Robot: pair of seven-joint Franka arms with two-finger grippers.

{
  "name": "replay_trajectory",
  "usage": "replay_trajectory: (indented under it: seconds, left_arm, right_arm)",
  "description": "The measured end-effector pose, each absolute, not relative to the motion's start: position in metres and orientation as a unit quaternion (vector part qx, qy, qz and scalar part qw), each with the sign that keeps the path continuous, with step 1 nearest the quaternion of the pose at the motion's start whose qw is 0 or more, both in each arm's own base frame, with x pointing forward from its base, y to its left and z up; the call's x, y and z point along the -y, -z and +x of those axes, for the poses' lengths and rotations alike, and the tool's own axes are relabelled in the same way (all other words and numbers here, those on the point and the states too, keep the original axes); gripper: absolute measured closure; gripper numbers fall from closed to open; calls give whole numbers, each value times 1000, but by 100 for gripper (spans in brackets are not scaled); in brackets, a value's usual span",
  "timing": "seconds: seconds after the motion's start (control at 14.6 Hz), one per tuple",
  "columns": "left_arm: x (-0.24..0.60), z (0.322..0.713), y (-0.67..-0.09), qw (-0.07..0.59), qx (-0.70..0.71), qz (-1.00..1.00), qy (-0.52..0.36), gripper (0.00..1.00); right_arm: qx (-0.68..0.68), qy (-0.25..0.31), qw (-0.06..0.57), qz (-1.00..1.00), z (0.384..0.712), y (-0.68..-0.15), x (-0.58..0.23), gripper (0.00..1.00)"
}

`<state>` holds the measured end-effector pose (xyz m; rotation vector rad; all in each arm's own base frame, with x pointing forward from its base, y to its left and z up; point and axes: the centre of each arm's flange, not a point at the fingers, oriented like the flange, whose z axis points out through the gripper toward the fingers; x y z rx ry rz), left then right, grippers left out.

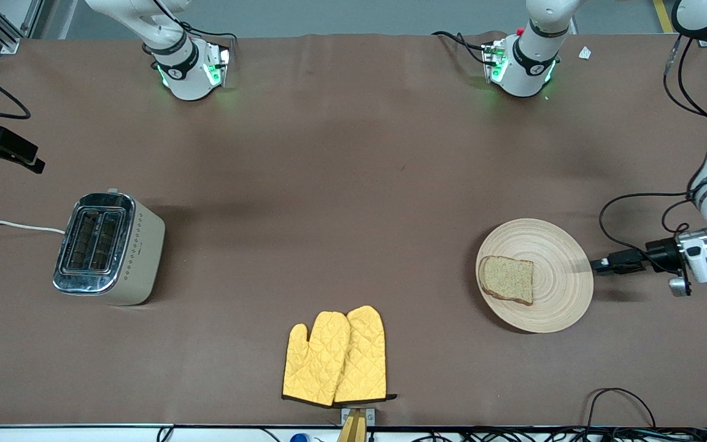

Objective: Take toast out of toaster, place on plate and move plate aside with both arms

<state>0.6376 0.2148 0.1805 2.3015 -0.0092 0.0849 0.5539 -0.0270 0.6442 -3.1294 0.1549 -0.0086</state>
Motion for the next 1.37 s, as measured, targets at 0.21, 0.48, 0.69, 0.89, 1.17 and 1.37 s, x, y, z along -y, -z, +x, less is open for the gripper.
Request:
replay_trajectory:
  seconds: [0.21, 0.48, 0.69, 0.89, 1.17, 1.37]
  left_arm:
    - [-223, 656, -225, 367, -4, 930, -11, 0]
    - [-213, 673, -296, 296, -5, 955, 10, 0]
    - [-166, 682, -370, 228, -5, 973, 22, 0]
    - [-100, 677, -447, 166, -4, 986, 32, 0]
    - [-46, 650, -526, 116, -6, 993, 36, 0]
    - [20, 630, -562, 57, 7, 998, 38, 0]
  right_arm:
    - [-50, -4, 4, -999, 554, -637, 28, 0]
    - [-51, -4, 5, -999, 554, -634, 28, 0]
    - [-51, 16, 5, -999, 556, -641, 28, 0]
    - [-50, 28, 5, -998, 555, -652, 28, 0]
    - [-50, 27, 5, -998, 555, -652, 28, 0]
    - [-51, 30, 5, -998, 555, -655, 29, 0]
